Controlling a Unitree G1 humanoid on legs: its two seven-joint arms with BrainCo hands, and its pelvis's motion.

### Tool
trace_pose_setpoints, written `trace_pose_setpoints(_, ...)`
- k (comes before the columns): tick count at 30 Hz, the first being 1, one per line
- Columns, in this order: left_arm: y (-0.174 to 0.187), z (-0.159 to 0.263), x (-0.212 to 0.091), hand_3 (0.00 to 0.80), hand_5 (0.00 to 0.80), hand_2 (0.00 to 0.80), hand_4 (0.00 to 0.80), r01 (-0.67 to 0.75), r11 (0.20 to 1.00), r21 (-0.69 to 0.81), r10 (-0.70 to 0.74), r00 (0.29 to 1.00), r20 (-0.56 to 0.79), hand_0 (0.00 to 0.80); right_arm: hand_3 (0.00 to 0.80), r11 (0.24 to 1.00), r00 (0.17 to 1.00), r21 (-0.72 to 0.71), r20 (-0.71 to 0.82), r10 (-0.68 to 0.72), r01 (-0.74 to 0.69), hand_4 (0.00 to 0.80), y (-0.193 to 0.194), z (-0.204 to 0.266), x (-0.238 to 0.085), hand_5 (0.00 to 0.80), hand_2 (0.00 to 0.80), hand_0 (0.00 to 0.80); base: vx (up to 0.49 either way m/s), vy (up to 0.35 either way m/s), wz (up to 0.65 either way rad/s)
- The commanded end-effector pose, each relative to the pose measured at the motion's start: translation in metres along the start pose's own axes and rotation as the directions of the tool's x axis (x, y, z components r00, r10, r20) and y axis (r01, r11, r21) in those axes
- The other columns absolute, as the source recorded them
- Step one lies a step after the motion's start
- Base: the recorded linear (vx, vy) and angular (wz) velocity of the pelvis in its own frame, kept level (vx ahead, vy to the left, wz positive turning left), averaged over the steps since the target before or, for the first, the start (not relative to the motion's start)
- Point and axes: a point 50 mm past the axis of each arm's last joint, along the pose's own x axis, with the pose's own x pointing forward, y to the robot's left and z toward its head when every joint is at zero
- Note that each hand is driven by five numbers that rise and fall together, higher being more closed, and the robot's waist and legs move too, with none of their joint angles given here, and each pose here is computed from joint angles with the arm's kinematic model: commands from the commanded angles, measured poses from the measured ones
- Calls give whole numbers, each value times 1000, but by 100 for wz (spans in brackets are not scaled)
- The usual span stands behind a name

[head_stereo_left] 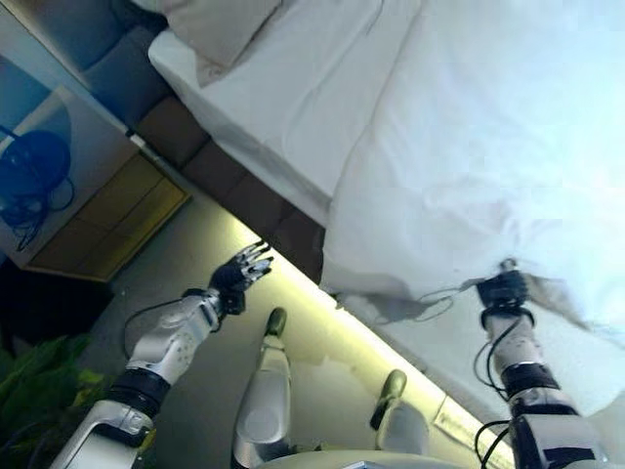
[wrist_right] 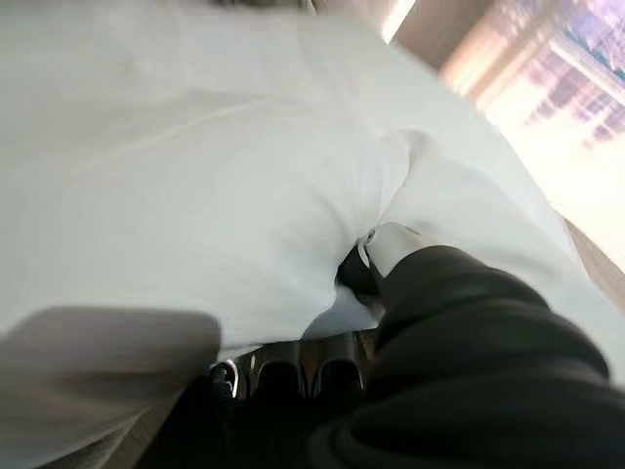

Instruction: Make the bed neatly

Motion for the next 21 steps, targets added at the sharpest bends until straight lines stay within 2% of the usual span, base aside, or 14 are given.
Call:
trace_pose_setpoints(1, -30, -13, 17, 0, 0, 0, 0, 87, 985, -147, -93, 995, -35, 0, 800, 977, 993, -184, 6, 115, -112, 800, 20, -4, -8, 800, 800, 800, 261, 129, 12)
trace_pose_setpoints(4, -46, -35, 15, 0, 0, 0, 0, 106, 955, -278, -138, 986, -98, 0, 800, 961, 994, -255, -54, 91, -102, 800, 14, -22, -19, 800, 800, 800, 284, 123, 7)
trace_pose_setpoints(14, -56, -85, -15, 0, 0, 0, 0, 27, 888, -459, -182, 937, -299, 0, 800, 949, 980, -293, -192, 56, -111, 800, 9, -64, -39, 800, 800, 800, 174, 65, -3)
trace_pose_setpoints(17, -60, -96, -24, 0, 0, 0, 0, -18, 849, -528, -214, 902, -375, 0, 800, 950, 979, -300, -202, 29, -90, 800, 5, -70, -42, 800, 800, 800, 90, 13, -2)
trace_pose_setpoints(21, -77, -116, -41, 0, 0, 0, 0, -77, 753, -654, -334, 812, -479, 0, 800, 946, 983, -316, -186, 6, -66, 800, 1, -65, -40, 800, 800, 800, 67, -12, 3)
